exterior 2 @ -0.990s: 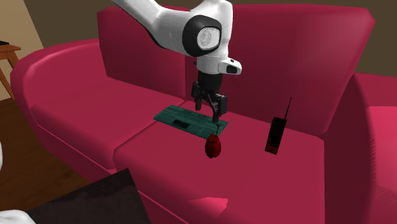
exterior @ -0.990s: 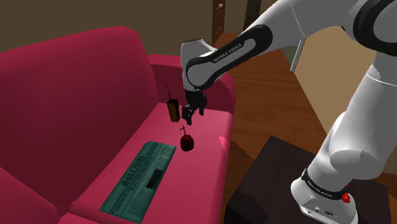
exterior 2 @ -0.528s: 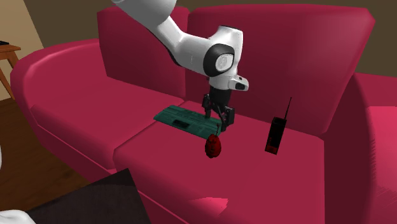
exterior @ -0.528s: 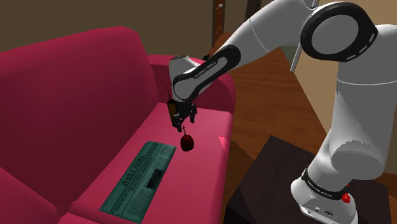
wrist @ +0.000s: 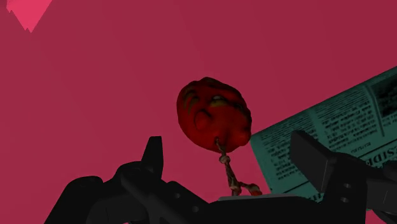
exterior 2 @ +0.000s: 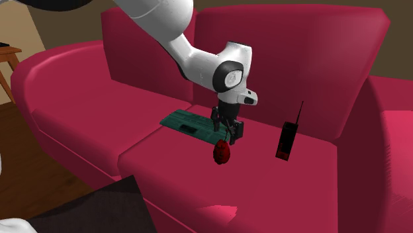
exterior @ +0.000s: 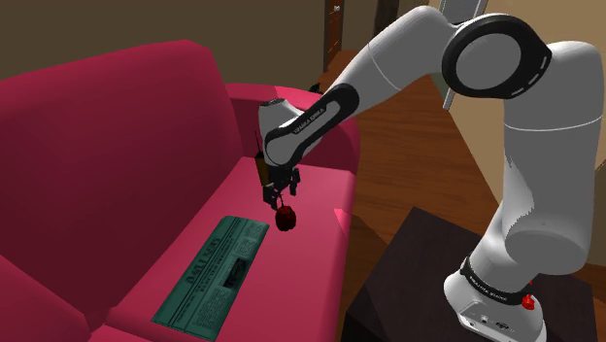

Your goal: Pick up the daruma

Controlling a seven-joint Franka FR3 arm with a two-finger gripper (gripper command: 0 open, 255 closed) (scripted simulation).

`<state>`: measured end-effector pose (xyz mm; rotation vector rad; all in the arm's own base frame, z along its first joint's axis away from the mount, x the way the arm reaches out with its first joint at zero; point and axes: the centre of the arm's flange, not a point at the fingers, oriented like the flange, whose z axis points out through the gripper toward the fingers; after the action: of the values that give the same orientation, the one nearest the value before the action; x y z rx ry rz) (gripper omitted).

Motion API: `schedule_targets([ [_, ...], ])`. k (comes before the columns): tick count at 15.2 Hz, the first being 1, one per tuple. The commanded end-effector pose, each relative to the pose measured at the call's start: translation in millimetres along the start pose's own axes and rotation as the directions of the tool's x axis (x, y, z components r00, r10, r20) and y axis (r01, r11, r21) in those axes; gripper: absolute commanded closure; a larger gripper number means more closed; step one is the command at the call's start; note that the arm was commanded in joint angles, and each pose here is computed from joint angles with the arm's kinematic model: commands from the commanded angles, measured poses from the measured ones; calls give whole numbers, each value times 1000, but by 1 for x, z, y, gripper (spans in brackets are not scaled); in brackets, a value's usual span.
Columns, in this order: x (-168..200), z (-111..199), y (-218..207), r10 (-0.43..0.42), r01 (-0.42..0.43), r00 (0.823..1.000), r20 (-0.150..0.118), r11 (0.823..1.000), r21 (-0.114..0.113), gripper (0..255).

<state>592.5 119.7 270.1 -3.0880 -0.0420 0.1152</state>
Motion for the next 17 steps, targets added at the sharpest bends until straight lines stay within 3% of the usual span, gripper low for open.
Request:
schedule_targets([
  [1, 1, 2, 0, 0, 0, 1000, -1, 1000, 0, 255],
  [10, 1, 2, 0, 0, 0, 1000, -1, 1000, 0, 255],
  [17, -2, -35, -2, 0, 0, 1000, -1, 1000, 0, 255],
])
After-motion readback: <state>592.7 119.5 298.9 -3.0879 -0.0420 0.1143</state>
